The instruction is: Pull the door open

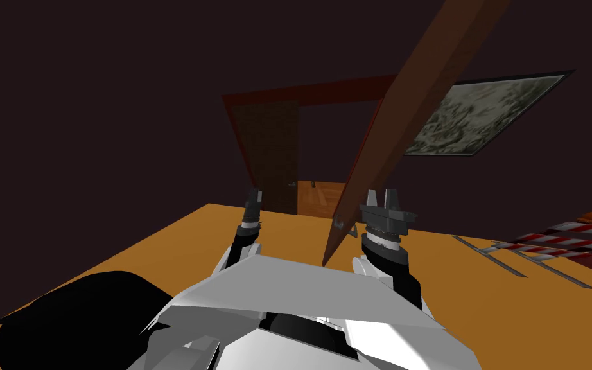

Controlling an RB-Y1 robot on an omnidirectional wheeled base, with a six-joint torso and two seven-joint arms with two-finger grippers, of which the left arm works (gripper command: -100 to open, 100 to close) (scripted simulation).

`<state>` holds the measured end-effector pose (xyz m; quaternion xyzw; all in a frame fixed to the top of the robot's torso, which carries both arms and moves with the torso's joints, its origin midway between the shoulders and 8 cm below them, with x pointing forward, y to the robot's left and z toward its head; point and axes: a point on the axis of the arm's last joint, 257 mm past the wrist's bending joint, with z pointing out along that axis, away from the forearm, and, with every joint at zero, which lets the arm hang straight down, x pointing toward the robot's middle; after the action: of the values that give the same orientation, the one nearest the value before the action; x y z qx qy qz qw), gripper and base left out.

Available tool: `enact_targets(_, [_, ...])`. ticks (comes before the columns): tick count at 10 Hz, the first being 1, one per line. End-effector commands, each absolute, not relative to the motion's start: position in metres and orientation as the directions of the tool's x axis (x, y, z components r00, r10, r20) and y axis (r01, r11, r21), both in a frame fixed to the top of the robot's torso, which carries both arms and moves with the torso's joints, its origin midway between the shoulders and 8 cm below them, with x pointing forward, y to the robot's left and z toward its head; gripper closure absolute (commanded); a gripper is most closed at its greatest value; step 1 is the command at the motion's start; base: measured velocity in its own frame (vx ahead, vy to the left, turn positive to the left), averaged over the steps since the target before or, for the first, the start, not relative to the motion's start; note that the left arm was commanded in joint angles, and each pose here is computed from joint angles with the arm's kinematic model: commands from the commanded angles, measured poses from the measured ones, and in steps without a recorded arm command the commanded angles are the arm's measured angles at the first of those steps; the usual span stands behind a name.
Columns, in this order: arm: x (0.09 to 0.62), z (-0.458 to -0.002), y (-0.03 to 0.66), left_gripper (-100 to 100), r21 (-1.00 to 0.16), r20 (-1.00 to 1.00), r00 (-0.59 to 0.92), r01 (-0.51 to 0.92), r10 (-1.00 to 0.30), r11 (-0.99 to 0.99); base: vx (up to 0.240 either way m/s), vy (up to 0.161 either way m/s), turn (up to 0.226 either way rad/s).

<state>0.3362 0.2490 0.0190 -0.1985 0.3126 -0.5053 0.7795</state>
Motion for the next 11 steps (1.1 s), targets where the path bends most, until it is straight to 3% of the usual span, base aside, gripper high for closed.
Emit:
enact_targets(1, [0.338, 0.018, 0.249, -100, -0.618, -0.31, 0.312, 0.652, -0.898, 0.439, 0.064, 0.01, -0.002])
enact_targets(11, [0.358, -0.021, 0.242, -100, -0.515, -0.537, 0.437, 0.507, -0.721, 0.691, 0.069, 0.024, -0.009])
